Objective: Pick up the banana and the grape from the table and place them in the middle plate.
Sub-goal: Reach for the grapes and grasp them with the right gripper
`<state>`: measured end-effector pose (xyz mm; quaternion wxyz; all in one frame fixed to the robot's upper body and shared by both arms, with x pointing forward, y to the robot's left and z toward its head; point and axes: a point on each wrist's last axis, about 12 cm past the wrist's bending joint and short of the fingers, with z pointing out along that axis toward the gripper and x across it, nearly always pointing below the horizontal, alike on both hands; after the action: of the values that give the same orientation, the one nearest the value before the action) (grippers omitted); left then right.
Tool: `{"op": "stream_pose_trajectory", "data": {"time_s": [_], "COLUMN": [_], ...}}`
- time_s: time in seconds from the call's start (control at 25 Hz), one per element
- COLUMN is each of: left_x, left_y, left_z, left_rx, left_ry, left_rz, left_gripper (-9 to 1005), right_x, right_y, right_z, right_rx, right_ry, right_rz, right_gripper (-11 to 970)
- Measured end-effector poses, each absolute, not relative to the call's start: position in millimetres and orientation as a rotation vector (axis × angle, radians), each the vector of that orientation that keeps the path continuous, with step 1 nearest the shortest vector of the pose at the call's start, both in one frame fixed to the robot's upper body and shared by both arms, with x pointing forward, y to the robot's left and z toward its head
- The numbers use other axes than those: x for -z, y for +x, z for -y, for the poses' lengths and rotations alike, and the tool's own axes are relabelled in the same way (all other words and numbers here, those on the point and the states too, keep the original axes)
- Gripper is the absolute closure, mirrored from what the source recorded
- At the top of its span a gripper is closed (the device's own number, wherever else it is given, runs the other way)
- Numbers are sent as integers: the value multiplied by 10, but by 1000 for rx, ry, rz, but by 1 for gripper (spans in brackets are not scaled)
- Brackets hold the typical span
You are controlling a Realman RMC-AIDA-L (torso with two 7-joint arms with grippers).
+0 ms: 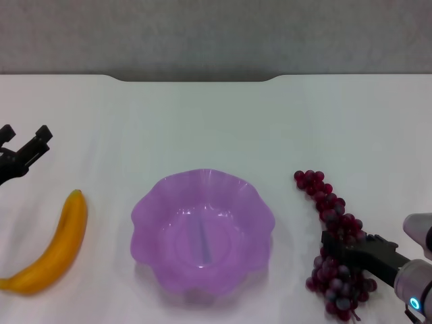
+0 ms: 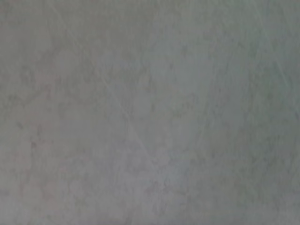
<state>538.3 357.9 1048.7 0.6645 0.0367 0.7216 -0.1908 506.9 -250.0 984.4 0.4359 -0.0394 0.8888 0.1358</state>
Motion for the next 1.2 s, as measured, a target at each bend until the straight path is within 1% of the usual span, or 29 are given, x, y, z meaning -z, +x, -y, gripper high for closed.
{"op": "stream_pose_trajectory", "data": {"time_s": [0.4,1.2], "left_x": [-10484,-10487], "left_y": [5379,5361], "left_z": [-3582,-3593], "left_rx": [430,426], "left_ry": [81,87], "left_rz": [-1631,-1623], "left_gripper": [120,120], "right_x": [-9861,-9915], "right_y": [5134,5194], "right_z": [2597,2584], "right_rx": [-368,-375], "right_ry": [-13,-44], "right_rz": [-2223,-2202], "right_gripper": [192,243]}}
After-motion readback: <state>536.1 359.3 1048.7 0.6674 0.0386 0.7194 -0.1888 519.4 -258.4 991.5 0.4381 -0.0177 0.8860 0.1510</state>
